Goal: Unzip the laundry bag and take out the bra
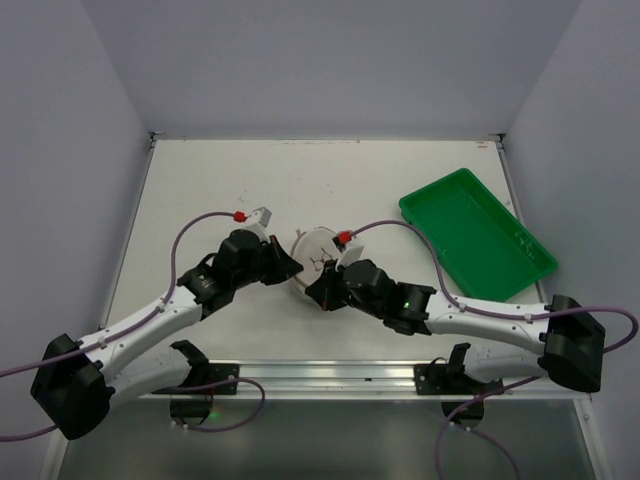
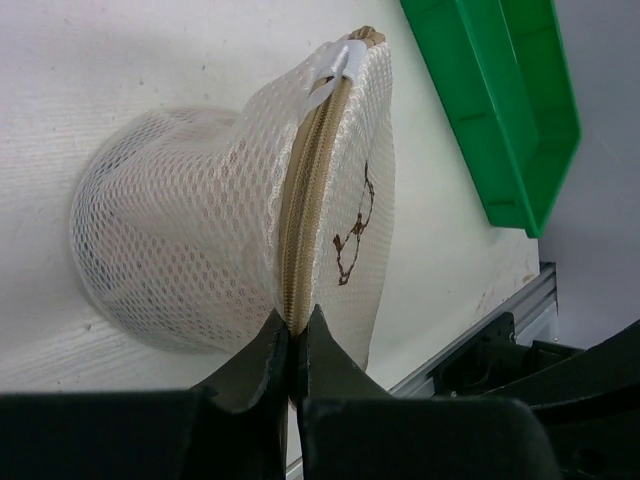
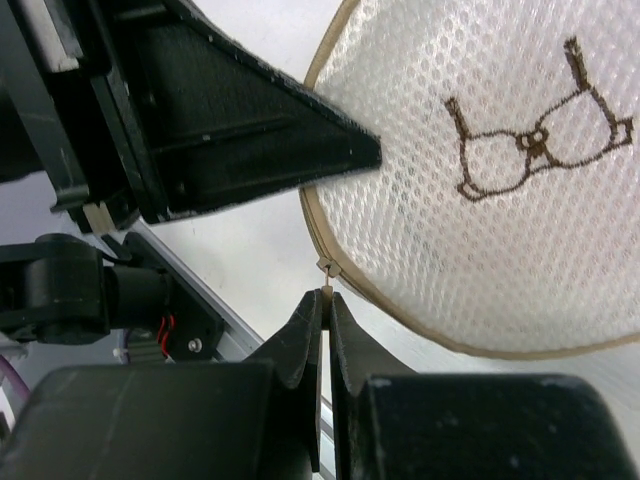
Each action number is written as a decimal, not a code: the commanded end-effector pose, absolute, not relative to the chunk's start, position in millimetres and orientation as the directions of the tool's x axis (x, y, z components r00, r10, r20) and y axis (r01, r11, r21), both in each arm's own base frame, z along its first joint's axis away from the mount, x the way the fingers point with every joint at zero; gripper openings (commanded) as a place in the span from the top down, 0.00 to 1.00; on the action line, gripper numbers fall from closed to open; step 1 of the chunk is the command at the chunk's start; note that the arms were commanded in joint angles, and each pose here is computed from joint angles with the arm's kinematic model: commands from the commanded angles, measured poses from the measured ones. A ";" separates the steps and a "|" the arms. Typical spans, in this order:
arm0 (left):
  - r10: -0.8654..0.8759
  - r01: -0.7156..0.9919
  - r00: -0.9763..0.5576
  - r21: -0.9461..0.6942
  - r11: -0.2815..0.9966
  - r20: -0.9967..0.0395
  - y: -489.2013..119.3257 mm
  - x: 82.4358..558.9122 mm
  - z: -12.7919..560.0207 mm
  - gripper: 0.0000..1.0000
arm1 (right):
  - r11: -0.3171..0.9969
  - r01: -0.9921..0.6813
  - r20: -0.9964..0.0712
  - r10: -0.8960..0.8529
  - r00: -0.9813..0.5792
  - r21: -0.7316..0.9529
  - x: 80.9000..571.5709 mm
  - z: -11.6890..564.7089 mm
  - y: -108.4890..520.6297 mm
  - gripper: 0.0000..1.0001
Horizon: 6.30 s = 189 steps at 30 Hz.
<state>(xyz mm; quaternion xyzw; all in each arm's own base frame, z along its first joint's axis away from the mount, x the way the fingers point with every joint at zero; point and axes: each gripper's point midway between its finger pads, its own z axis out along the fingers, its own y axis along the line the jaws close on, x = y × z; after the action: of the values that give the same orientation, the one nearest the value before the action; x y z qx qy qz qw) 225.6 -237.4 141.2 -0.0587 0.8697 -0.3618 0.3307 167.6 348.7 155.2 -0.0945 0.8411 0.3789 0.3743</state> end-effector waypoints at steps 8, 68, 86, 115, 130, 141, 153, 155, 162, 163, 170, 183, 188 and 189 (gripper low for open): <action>-0.116 0.396 -0.635 -0.451 0.800 -0.764 -238.4 278.6 183.3 1.00 | 0.695 -0.465 -0.715 0.103 -0.691 0.549 152.5 156.2 318.3 1.00; 0.073 0.526 -0.576 -0.301 0.796 -0.814 -222.0 316.1 176.3 1.00 | 0.662 -0.544 -0.752 0.046 -0.657 0.515 154.2 158.3 335.5 1.00; -0.421 0.069 -0.718 -0.659 0.749 -0.554 -199.0 257.6 144.7 0.16 | 0.639 -0.521 -0.758 0.154 -0.633 0.565 189.6 184.3 398.4 1.00; -0.117 0.351 -0.630 -0.416 0.839 -0.768 -222.5 308.1 170.9 1.00 | 0.674 -0.545 -0.745 0.011 -0.667 0.498 149.3 145.6 327.8 1.00; -0.316 0.157 -0.684 -0.556 0.816 -0.657 -213.0 296.6 168.4 0.08 | 0.638 -0.528 -0.751 0.123 -0.648 0.560 178.3 180.1 383.5 1.00; -0.429 0.065 -0.700 -0.649 0.758 -0.571 -196.8 249.1 151.8 0.25 | 0.670 -0.507 -0.774 0.163 -0.612 0.542 203.0 188.9 401.0 1.00; -0.380 0.122 -0.713 -0.638 0.761 -0.590 -210.1 249.5 154.8 1.00 | 0.695 -0.496 -0.771 0.133 -0.622 0.520 192.7 169.5 374.7 1.00; -0.369 0.127 -0.712 -0.626 0.770 -0.598 -210.0 251.6 154.1 1.00 | 0.703 -0.499 -0.775 0.119 -0.621 0.508 189.0 165.1 365.3 1.00; -0.338 0.156 -0.701 -0.597 0.787 -0.628 -209.9 261.5 157.5 1.00 | 0.709 -0.540 -0.784 0.028 -0.620 0.453 171.6 154.5 337.9 1.00; -0.333 0.160 -0.702 -0.595 0.787 -0.629 -210.1 262.1 157.4 1.00 | 0.715 -0.547 -0.777 -0.009 -0.630 0.436 167.1 147.0 333.1 1.00; -0.315 0.159 -0.696 -0.567 0.808 -0.645 -202.7 266.3 155.5 1.00 | 0.799 -0.487 -0.693 -0.128 -0.710 0.352 161.3 109.2 300.2 1.00; -0.354 0.151 -0.752 -0.668 0.729 -0.556 -211.8 239.6 144.9 1.00 | 0.848 -0.427 -0.727 -0.076 -0.682 0.312 200.9 116.1 270.6 1.00; -0.344 0.140 -0.787 -0.692 0.708 -0.511 -236.0 208.8 119.2 0.97 | 0.861 -0.460 -0.775 -0.136 -0.617 0.216 219.7 124.2 265.6 1.00; -0.348 0.130 -0.796 -0.702 0.700 -0.495 -243.3 201.5 117.2 0.91 | 0.858 -0.475 -0.784 -0.155 -0.601 0.195 222.9 126.8 266.0 1.00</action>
<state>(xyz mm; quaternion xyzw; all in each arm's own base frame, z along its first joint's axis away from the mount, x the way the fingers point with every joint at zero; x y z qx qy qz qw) 214.8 -228.2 119.4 -0.0518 0.8719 -0.3640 0.3234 197.9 278.8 113.0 -0.1599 0.8820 0.2510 0.3654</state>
